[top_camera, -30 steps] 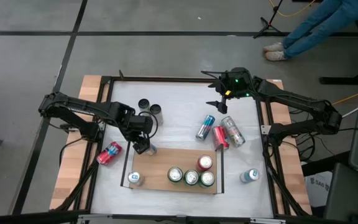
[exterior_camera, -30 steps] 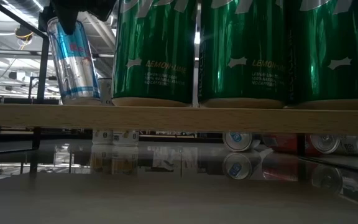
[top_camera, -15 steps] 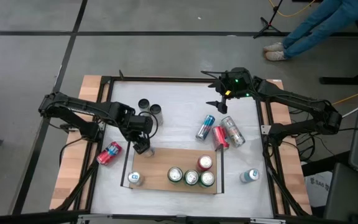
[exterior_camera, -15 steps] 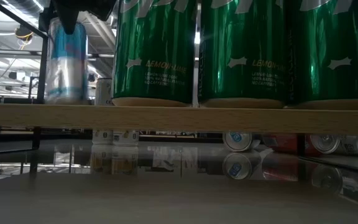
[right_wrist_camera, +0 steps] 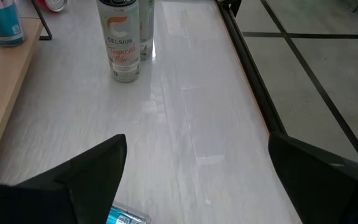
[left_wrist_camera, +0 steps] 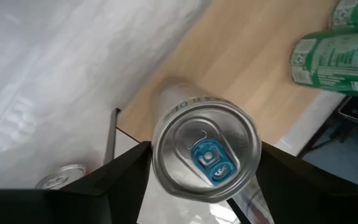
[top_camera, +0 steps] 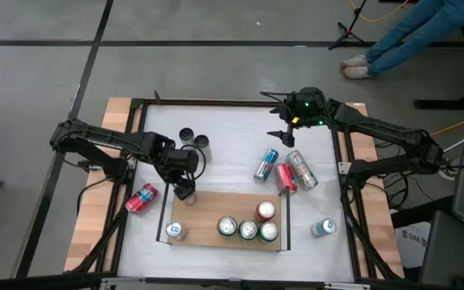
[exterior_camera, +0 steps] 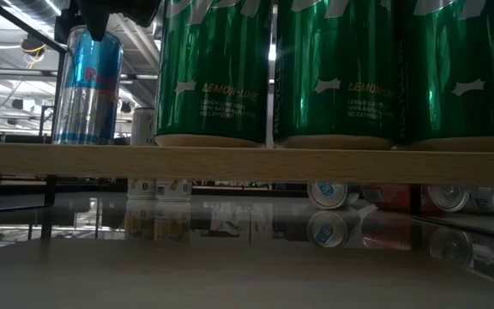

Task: Place canned beverage on shelf
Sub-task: Put the blue soda can on the shelf aligned with the other blue soda can

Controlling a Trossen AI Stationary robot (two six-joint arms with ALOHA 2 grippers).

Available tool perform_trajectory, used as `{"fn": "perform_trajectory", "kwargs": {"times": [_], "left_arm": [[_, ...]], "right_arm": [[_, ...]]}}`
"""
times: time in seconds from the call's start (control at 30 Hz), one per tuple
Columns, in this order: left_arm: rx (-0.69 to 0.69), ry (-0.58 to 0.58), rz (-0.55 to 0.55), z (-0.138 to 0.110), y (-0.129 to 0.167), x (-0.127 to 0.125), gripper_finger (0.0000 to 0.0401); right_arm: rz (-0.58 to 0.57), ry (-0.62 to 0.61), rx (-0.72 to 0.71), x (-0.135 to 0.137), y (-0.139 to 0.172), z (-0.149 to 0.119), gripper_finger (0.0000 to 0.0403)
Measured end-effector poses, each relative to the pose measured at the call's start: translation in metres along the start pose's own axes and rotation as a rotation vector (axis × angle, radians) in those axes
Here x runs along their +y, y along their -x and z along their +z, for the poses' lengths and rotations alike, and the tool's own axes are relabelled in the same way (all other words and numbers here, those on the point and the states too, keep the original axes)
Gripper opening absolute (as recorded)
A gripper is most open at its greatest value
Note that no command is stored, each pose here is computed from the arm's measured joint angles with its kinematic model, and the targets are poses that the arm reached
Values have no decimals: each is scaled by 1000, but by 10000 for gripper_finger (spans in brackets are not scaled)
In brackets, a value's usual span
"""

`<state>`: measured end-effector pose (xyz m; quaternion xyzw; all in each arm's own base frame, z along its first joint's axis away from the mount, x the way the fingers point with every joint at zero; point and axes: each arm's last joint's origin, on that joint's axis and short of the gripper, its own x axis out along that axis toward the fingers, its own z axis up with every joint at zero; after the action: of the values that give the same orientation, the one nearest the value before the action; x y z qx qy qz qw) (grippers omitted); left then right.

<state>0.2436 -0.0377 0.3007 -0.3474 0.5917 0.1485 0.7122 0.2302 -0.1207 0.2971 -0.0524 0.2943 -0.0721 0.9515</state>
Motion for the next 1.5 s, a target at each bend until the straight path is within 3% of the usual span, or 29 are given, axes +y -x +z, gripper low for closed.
{"fn": "perform_trajectory", "kwargs": {"times": [0.47,1.1,1.27,1.5], "left_arm": [[-4,-6,-27,1,1,-2,264],[-90,-12,-59,6,26,-11,264],[-150,0,-10,7,26,-10,264],[-280,101,125,9,27,-4,264]], "right_arm": [[0,0,0,0,0,0,381],[0,0,0,0,0,0,381],[0,0,0,0,0,0,381],[0,0,0,0,0,0,381]]}}
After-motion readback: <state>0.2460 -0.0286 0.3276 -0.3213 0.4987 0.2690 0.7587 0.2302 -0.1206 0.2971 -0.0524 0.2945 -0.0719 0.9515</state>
